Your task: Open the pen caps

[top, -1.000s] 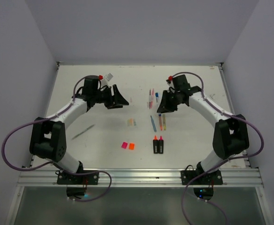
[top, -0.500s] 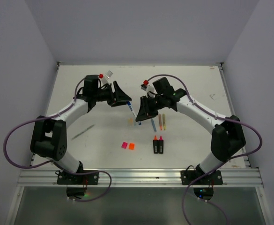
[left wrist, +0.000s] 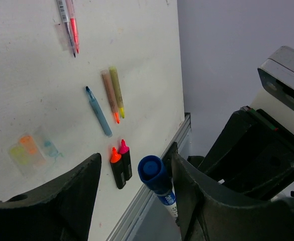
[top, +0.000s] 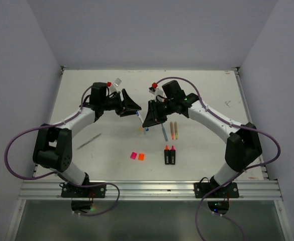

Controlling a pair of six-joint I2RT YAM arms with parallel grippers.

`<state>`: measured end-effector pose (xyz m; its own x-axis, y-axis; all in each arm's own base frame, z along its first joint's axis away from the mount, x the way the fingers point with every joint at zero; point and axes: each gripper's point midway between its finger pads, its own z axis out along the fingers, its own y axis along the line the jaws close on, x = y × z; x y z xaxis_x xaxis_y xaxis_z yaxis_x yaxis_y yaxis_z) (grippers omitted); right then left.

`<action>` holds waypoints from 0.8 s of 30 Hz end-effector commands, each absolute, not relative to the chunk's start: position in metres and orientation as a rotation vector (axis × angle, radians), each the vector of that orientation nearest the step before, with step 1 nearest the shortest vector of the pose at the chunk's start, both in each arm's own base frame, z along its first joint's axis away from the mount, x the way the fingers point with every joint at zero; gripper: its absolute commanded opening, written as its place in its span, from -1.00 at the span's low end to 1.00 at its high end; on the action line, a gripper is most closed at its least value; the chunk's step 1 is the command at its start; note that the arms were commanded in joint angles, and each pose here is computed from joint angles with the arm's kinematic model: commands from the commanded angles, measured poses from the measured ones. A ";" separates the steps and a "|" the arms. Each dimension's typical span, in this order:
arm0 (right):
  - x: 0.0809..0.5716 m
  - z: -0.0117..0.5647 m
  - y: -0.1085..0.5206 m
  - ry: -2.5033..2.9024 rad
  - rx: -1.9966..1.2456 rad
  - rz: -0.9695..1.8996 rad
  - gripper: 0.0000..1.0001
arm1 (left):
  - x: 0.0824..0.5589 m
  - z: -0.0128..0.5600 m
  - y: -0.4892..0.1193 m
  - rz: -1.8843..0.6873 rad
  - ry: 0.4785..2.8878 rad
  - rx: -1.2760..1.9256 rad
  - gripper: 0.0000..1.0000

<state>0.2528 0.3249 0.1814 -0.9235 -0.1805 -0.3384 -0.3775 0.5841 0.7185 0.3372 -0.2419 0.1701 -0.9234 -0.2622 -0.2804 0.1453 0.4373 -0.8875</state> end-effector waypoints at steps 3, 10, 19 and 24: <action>0.251 0.195 0.337 2.537 -0.500 1.321 -1.00 | 0.345 0.185 -0.248 -1.529 2.281 -0.101 0.04; 0.251 0.192 0.340 2.537 -0.507 1.319 -1.00 | 0.340 0.185 -0.248 -1.551 2.278 -0.107 -0.85; 0.274 0.197 0.358 2.489 -0.557 1.311 -0.16 | 0.333 0.190 -0.250 -1.606 2.256 -0.126 -1.00; 0.286 0.189 0.375 2.499 -0.573 1.326 -0.14 | 0.332 0.195 -0.251 -1.637 2.249 -0.148 -1.00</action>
<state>0.2794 0.3596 0.1787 -0.9102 -0.2092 -0.3574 -0.4115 0.5527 0.7247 0.3354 -0.2468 0.1742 -0.9342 -0.2956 -0.1996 0.0782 0.3762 -0.9232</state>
